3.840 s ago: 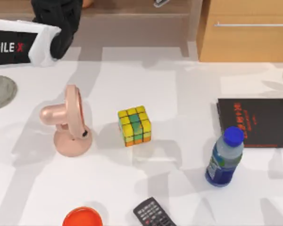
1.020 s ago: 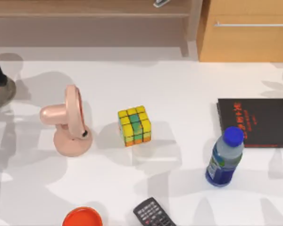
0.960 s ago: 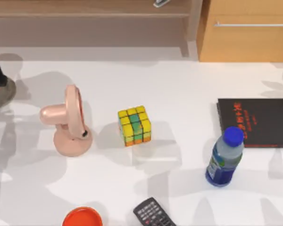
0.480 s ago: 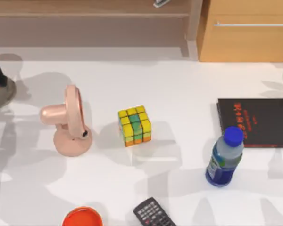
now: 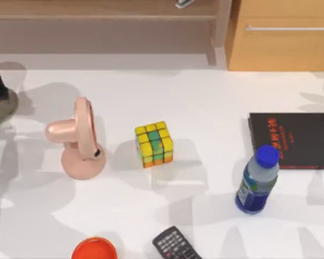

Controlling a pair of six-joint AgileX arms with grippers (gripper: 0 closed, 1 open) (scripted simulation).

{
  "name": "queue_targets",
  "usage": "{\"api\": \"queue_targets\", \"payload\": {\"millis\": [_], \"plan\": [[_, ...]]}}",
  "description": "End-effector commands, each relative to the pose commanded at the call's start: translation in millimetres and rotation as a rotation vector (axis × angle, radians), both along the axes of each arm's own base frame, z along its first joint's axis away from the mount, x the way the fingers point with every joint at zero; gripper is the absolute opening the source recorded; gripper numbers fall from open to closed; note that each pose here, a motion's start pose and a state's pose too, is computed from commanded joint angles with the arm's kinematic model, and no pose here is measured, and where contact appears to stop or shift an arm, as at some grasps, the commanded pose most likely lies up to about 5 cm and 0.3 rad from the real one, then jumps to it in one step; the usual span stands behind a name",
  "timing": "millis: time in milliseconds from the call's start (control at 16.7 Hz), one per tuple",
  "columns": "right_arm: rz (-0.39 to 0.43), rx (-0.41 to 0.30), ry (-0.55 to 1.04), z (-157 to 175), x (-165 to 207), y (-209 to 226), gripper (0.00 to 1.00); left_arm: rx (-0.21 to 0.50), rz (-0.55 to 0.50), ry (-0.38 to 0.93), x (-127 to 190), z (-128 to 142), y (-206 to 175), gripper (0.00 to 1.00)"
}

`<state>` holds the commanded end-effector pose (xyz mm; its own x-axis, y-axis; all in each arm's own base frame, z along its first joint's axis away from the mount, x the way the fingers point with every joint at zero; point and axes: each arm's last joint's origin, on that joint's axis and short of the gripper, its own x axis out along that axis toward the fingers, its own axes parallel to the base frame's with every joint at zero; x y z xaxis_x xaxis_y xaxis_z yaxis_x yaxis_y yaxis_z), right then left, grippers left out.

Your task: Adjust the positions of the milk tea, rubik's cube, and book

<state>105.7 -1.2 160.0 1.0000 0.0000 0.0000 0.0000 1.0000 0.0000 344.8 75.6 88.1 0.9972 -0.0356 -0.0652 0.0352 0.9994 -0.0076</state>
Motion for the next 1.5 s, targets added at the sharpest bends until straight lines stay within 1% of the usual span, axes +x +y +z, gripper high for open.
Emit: {"api": "queue_targets", "payload": {"millis": [60,660,840,1020,1320,1440,1500], "plan": [[0.000,0.000,0.000,0.0,0.0,0.0,1.00,0.000,0.000,0.000,0.0,0.0,0.0,1.00],[0.000,0.000,0.000,0.0,0.0,0.0,1.00,0.005,-0.013,-0.009,-0.8,1.3,-2.3,1.00],[0.000,0.000,0.000,0.0,0.0,0.0,1.00,0.011,-0.028,-0.006,-12.3,-0.1,-4.5,1.00],[0.000,0.000,0.000,0.0,0.0,0.0,1.00,0.003,-0.005,-0.001,-27.3,0.0,-0.2,1.00],[0.000,0.000,0.000,0.0,0.0,0.0,1.00,0.002,-0.007,-0.001,-28.0,0.1,-0.9,1.00],[0.000,0.000,0.000,0.0,0.0,0.0,1.00,0.028,-0.034,-0.059,-20.3,15.0,-2.1,1.00],[0.000,0.000,0.000,0.0,0.0,0.0,1.00,0.051,-0.049,-0.115,-13.9,30.0,-1.4,1.00]]}}
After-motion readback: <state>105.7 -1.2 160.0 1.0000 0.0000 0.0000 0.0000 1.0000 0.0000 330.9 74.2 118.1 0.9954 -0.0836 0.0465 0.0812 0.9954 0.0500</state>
